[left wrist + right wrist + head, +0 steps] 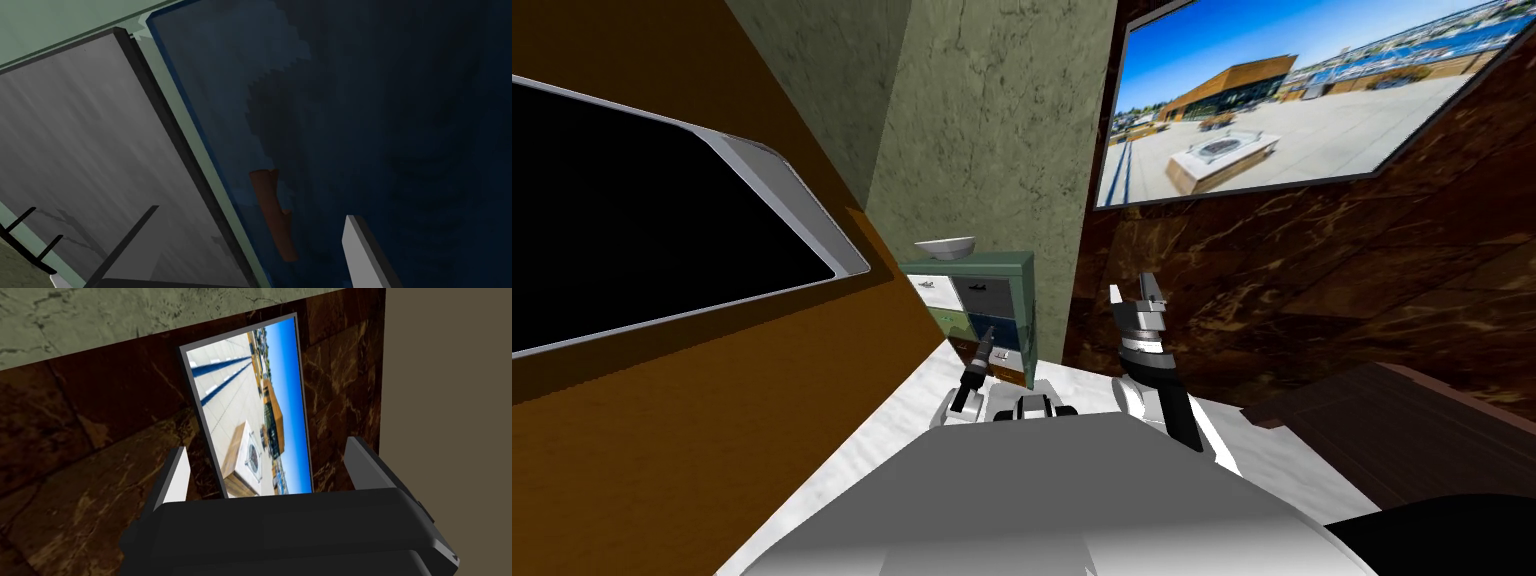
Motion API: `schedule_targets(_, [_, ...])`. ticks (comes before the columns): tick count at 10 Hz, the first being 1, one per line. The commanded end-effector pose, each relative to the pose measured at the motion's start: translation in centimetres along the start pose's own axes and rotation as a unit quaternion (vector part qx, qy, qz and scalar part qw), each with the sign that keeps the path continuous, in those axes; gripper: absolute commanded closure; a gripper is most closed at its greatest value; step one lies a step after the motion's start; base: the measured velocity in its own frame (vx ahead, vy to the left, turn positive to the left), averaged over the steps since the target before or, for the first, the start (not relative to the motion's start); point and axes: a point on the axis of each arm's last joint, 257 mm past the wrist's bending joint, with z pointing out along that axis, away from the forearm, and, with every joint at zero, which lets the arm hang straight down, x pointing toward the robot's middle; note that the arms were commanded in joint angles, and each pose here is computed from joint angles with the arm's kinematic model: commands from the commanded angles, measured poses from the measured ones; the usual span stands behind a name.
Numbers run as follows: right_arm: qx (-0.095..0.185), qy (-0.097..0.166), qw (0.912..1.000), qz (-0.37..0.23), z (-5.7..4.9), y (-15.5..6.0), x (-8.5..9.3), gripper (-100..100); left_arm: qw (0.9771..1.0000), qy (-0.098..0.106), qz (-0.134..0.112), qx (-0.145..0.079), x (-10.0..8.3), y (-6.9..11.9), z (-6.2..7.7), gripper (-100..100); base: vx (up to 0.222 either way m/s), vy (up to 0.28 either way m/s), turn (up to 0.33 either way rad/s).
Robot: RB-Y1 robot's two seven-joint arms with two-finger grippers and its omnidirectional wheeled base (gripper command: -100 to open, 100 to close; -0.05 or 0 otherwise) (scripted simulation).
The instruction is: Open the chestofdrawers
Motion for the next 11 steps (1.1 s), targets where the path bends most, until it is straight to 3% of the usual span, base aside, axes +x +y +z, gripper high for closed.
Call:
schedule_targets(1, [0.000, 0.000, 1.0000, 0.000, 0.0, 0.0, 0.0, 0, 1.0000, -0.001, 0.000, 0.000, -0.3, -0.5, 0.5, -100, 0.088, -0.013, -0.018])
schedule_targets(2, [0.000, 0.000, 1.0000, 0.000, 0.0, 0.0, 0.0, 0, 1.0000, -0.001, 0.000, 0.001, -0.2, -0.3, 0.3, -100, 0.055, -0.007, -0.005])
schedule_targets(3, [0.000, 0.000, 1.0000, 0.000, 0.0, 0.0, 0.0, 0, 1.0000, -0.001, 0.000, 0.000, -0.2, -0.3, 0.3, 100, 0.010, -0.001, 0.002])
schedule_targets(4, [0.000, 0.000, 1.0000, 0.000, 0.0, 0.0, 0.0, 0, 0.9999, 0.011, 0.000, 0.002, 1.8, -0.8, -0.7, 100, -0.006, 0.058, 0.164])
schedule_targets(11, [0.000, 0.000, 1.0000, 0.000, 0.0, 0.0, 0.0, 0, 0.9987, 0.049, -0.005, 0.014, 8.9, -4.0, -4.4, 100, -0.017, 0.089, 0.125])
